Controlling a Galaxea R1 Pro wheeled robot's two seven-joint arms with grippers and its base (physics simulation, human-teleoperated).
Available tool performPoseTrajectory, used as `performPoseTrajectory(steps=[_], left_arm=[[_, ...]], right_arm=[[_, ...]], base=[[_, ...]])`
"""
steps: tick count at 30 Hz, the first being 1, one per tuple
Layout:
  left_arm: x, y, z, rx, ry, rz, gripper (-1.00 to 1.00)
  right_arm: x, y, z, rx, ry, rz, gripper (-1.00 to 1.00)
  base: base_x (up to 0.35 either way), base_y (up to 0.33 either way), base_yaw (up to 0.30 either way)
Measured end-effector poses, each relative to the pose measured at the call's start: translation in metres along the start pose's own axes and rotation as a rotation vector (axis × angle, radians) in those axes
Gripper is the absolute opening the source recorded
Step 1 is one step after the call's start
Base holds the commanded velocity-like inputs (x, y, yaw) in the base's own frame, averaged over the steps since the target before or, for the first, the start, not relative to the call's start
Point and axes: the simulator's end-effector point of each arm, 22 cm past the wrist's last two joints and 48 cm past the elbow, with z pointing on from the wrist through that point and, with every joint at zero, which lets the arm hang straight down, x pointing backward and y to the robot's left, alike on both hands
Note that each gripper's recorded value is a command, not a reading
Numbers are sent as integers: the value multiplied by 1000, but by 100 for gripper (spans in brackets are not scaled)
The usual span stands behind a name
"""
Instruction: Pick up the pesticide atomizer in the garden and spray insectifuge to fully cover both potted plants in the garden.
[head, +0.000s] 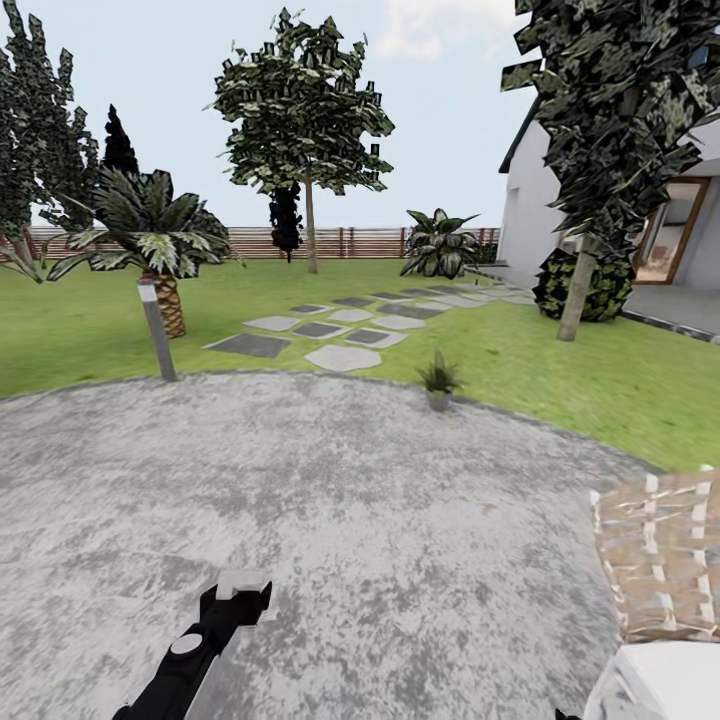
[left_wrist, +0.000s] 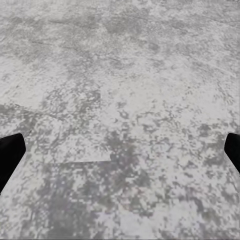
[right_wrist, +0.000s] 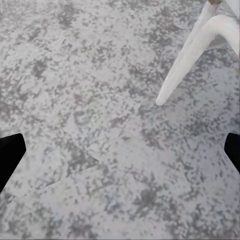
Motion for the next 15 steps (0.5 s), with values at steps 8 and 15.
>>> performPoseTrajectory(steps=[8,15], left_arm=[[0,0,0,0,0,0,100],[0,0,0,0,0,0,100]], right_arm=[[0,0,0,0,0,0,100],[0,0,0,0,0,0,100]], base=[[339,0,0],[339,4,0]])
